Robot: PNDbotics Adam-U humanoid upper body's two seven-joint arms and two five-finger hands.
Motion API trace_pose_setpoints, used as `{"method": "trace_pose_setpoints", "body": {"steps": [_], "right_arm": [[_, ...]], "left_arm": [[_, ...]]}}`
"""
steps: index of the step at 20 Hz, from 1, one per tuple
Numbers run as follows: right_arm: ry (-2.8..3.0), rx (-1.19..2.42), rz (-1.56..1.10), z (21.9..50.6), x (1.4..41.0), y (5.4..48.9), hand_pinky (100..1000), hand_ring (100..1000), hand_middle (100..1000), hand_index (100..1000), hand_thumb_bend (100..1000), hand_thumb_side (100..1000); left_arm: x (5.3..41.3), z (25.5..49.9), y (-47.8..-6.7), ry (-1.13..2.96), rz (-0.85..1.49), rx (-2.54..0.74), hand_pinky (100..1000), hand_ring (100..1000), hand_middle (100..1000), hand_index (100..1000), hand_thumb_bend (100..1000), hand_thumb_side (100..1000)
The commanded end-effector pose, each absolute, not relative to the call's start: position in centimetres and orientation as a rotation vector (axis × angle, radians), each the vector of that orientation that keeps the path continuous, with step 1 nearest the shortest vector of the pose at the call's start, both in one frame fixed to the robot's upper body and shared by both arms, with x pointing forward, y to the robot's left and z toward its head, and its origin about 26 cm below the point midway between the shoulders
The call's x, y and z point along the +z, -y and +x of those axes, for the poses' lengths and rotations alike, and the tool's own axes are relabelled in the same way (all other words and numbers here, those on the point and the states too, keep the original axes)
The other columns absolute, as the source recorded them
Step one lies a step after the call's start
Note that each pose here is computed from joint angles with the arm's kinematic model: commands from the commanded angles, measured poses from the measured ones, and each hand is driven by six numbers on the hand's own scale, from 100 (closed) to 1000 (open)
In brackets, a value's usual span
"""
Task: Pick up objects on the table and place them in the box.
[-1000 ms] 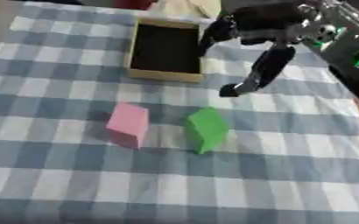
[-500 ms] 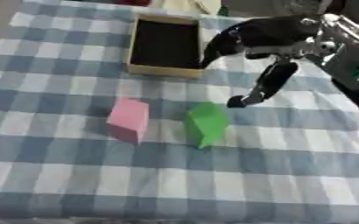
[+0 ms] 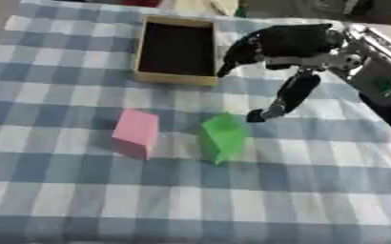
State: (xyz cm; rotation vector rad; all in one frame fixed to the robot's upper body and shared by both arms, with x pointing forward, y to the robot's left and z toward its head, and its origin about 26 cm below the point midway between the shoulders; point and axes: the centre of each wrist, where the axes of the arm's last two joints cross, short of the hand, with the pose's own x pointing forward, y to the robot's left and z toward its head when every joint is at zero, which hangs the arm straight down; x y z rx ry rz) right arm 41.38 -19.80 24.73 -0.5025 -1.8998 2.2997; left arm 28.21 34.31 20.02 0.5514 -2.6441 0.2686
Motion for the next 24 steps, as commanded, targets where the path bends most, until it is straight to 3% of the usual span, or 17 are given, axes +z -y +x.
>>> {"method": "trace_pose_setpoints", "body": {"steps": [1,10,16,24], "right_arm": [[1.923,2.338,-0.553,41.1,26.2,19.8,831,845,721,862,582,546],[1.923,2.375,-0.435,41.3,25.3,19.4,837,849,683,845,647,520],[1.939,2.386,-0.325,41.3,25.2,18.8,835,845,666,838,577,467],[1.9,2.307,-0.333,40.2,23.3,19.9,834,840,650,837,547,423]], "left_arm": [[21.0,28.0,-34.2,2.68,0.553,0.226,616,547,614,756,100,880],[21.0,28.0,-34.2,2.677,0.545,0.21,616,547,614,756,100,880],[20.9,28.0,-34.2,2.671,0.543,0.202,616,546,614,755,100,882],[20.9,28.1,-34.0,2.67,0.531,0.198,615,545,614,755,100,884]]}}
